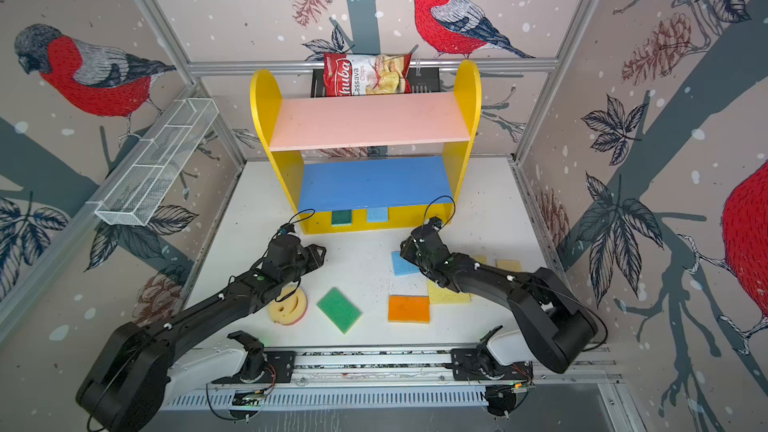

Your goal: Place and organize the cleaning sponges onto the shelf

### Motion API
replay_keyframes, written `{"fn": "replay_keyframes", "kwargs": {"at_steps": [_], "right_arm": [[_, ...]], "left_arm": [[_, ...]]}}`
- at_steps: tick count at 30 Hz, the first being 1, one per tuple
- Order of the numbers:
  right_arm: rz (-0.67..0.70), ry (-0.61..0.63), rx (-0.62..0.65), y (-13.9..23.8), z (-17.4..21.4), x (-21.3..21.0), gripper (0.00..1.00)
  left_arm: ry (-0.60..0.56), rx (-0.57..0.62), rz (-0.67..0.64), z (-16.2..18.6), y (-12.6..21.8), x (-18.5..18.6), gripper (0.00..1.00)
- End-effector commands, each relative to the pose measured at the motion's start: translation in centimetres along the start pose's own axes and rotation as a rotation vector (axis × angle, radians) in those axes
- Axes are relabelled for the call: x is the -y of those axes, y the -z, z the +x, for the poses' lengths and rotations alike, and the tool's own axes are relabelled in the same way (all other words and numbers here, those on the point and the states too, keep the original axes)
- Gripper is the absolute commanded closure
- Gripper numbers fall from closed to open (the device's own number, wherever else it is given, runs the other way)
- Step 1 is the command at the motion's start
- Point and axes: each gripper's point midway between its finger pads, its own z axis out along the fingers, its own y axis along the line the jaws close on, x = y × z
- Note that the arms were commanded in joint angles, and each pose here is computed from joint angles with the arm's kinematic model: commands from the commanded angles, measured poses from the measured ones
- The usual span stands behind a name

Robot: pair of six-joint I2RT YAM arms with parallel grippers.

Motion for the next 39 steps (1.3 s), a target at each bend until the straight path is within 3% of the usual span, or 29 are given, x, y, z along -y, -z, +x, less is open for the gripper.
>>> {"fn": "replay_keyframes", "kwargs": {"at_steps": [1, 8, 17, 26, 29, 35, 39], "right_arm": [[0.006, -0.094, -0.015, 1.1, 1.2, 1.2, 0.53], [-0.02, -0.16, -0.059, 2.0, 2.5, 1.9, 0.38], [-0.008, -0.178, -0.167, 0.2, 4.8, 2.4, 0.31], [0.051, -0.088, -0.081, -2.3, 0.3, 2.9, 0.24], [-0.003, -0.071, -0.07, -3.5, -0.4, 1.0, 0.3], [-0.039, -0.057, -0.099, -5.6, 1.1, -1.0, 0.5], [0.007, -0.012, -0.1, -5.9, 2.0, -0.4, 0.82]], "left_arm": [[-0.005, 0.031, 0.039, -1.1, -0.3, 1.6, 0.51], [-0.011, 0.01, 0.042, -0.9, -1.0, 2.2, 0.51], [-0.017, 0.002, 0.036, -0.6, -1.3, 2.2, 0.5], [-0.033, 0.007, 0.028, -1.0, -0.9, 2.4, 0.5], [-0.028, 0.017, 0.024, -1.0, -0.6, 2.1, 0.49], [-0.018, 0.012, 0.024, -0.7, -0.4, 1.9, 0.49], [-0.026, 0.007, 0.019, -0.5, -0.4, 1.7, 0.49]]}}
